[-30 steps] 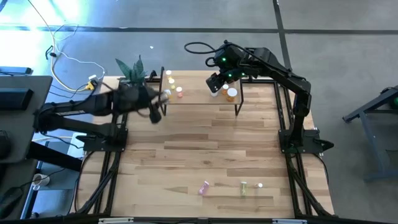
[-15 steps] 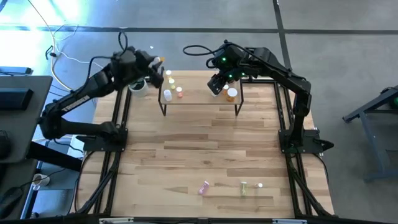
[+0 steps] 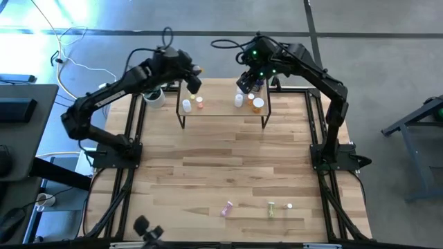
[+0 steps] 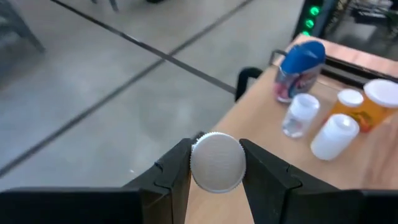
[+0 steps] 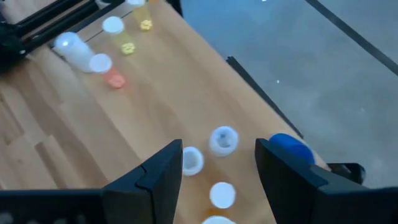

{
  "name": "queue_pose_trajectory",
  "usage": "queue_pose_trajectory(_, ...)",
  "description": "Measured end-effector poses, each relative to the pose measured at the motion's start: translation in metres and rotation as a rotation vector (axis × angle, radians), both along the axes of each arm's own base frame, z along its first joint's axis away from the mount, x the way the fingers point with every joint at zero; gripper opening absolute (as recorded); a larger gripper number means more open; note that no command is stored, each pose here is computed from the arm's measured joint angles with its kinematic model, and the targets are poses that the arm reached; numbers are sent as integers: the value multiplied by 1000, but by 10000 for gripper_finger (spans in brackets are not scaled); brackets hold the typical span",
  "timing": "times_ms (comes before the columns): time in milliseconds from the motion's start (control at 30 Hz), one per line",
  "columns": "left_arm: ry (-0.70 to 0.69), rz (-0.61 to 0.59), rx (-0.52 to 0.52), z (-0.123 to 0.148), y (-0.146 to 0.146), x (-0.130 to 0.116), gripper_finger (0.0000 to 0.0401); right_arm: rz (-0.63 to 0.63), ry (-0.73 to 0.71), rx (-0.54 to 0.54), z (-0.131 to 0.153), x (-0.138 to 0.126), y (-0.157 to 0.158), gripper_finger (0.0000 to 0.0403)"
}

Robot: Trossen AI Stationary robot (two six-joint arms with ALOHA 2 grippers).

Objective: Pick and place medicine bottles onto shelf by color
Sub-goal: Put the small orange pill bottle on the shelf

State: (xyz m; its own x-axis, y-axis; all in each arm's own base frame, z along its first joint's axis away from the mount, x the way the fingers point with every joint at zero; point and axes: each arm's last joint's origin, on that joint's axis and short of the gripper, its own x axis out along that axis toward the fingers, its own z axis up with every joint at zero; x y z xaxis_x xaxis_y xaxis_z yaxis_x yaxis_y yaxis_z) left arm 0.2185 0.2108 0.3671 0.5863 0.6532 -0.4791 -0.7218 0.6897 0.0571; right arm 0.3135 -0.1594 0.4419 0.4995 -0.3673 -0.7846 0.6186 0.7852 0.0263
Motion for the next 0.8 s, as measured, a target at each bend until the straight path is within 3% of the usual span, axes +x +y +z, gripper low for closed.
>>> queue_pose_trajectory(267,6,-46,-153,-32,16,22,115,-37,0,0,0,-6,-11,192)
queue_pose_trajectory(467,44,-61,-211,-51,24,31,115,-46,-1,2,0,-7,-13,192)
queue_pose_trajectory(800,112,-89,-285,-58,23,31,115,-46,-2,2,0,-7,-13,192)
